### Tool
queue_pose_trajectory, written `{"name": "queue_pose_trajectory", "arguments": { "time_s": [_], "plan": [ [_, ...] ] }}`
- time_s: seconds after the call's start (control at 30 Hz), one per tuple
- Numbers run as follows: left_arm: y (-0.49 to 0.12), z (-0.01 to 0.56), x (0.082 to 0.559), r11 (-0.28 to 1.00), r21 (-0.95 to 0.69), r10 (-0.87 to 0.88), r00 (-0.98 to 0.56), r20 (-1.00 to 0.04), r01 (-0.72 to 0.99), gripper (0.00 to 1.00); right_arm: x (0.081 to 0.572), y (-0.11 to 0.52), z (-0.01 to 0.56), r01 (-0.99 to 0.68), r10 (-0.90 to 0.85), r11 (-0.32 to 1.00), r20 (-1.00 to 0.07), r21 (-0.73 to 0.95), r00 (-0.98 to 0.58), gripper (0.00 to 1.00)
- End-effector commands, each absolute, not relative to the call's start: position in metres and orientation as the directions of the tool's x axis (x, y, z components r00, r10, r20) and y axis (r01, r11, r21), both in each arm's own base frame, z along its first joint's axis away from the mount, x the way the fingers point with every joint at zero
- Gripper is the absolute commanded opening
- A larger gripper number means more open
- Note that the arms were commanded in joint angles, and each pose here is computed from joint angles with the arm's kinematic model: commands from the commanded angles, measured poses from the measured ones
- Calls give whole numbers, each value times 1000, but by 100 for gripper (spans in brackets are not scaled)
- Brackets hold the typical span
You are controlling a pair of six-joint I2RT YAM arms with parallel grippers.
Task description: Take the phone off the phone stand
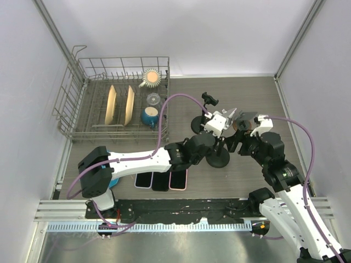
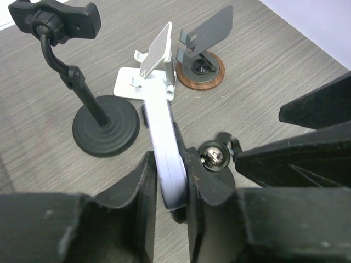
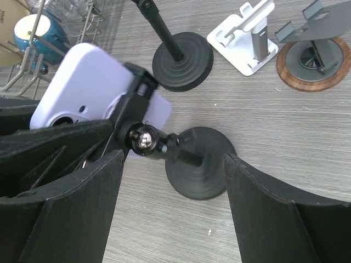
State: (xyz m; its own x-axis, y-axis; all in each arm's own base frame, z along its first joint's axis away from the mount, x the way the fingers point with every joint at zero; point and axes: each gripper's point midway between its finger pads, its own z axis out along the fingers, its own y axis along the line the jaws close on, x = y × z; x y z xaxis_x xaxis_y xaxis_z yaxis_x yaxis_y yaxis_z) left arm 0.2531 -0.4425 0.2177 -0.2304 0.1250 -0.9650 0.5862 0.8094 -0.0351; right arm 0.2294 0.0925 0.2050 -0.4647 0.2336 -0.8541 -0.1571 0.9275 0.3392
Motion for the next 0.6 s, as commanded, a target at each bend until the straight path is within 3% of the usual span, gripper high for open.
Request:
{"name": "queue_pose_trajectory", "arguments": {
  "time_s": [0.0,0.17,0.57],
  "plan": [
    [-449,257,253,783,-71,46,-172,-984,617,19,231,106,216,-237,238,900,-867,366,-437,78],
    [-445,263,248,740,-77,52,-172,-984,668,0,230,115,217,-294,220,882,-873,369,-436,79],
    [-437,270,234,660,-72,81,-166,-983,748,0,231,131,200,-376,177,848,-869,373,-462,73]
  ]
}}
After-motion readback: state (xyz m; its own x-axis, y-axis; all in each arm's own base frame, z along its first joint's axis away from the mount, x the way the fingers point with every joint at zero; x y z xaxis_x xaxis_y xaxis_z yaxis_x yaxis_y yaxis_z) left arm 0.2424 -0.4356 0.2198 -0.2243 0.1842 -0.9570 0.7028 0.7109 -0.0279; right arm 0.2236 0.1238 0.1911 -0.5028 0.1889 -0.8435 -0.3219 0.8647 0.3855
